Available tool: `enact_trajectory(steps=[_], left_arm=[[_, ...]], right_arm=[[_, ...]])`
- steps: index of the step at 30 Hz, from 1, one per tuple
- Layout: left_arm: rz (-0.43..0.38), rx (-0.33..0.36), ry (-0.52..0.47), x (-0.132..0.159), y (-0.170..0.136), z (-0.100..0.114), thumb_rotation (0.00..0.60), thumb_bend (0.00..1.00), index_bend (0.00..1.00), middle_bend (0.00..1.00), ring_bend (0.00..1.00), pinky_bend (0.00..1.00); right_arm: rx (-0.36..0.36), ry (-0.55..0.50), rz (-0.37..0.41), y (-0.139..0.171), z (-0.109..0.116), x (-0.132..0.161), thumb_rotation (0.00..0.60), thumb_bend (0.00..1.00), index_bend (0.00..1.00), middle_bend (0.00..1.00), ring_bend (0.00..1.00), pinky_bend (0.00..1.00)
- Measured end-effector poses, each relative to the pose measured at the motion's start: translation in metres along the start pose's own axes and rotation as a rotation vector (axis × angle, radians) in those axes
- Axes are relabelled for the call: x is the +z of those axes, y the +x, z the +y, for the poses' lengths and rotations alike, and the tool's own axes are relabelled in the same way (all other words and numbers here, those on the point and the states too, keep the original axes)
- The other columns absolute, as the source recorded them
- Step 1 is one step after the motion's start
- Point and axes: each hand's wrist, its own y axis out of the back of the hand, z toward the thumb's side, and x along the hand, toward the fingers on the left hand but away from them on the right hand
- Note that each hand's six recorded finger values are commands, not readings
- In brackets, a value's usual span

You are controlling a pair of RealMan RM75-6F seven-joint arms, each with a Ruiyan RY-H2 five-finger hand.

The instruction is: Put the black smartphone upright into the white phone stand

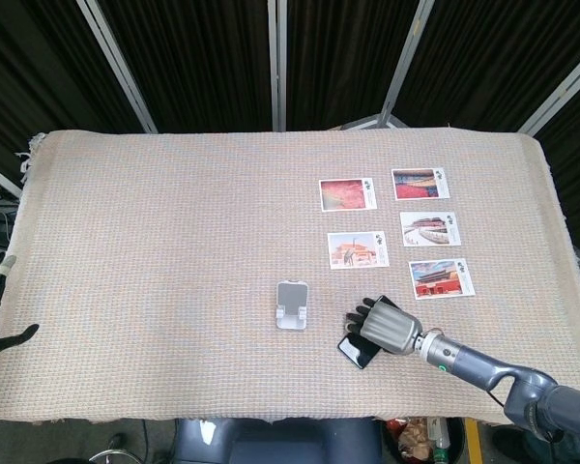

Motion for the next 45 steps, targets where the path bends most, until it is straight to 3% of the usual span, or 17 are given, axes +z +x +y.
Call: enact_trajectory(steps=[7,13,19,28,33,35,40,45], left_arm=[[-0.005,0.004,-0.005,0.001,-0.001,0.002,0.6,0.0,0.0,0.0,0.0,0.0],[-0.006,0.007,-0.01,0.001,-0.001,0.003,0.6,0.0,0.0,0.0,0.0,0.0],[-0.011,0.01,-0.015,0.003,0.0,0.004,0.6,0.0,0.0,0.0,0.0,0.0],[-0.007,0.007,-0.01,0.002,0.001,0.003,0.6,0.0,0.0,0.0,0.0,0.0],[0.0,0.001,-0.006,0.001,0.002,0.001,0.6,0.0,0.0,0.0,0.0,0.0],[0.004,0.0,-0.006,0.0,0.003,0.001,0.6,0.0,0.0,0.0,0.0,0.0],[0.014,-0.005,-0.006,-0.003,0.004,0.0,0.6,0.0,0.0,0.0,0.0,0.0],[0.024,-0.005,-0.004,-0.006,0.006,0.001,0.6,0.0,0.0,0.0,0.0,0.0]], right_arm=[[-0.057,0.035,0.024,0.006,0.003,0.001,0.6,0.23,0.46,0.53,0.41,0.34],[-0.146,0.105,0.025,0.012,0.021,-0.002,0.6,0.23,0.47,0.53,0.41,0.34],[-0.287,0.284,-0.014,0.026,0.056,-0.014,0.6,0.23,0.47,0.54,0.42,0.34],[-0.48,0.734,-0.066,0.029,0.106,-0.015,0.6,0.23,0.48,0.52,0.41,0.3],[-0.499,1.023,-0.09,0.01,0.12,-0.005,0.6,0.23,0.48,0.51,0.38,0.23],[-0.502,1.077,-0.087,0.001,0.125,0.002,0.6,0.23,0.49,0.51,0.37,0.22],[-0.514,1.136,-0.062,-0.016,0.14,0.022,0.6,0.23,0.5,0.52,0.37,0.19],[-0.469,1.185,-0.023,-0.036,0.143,0.044,0.6,0.24,0.5,0.52,0.37,0.15]])
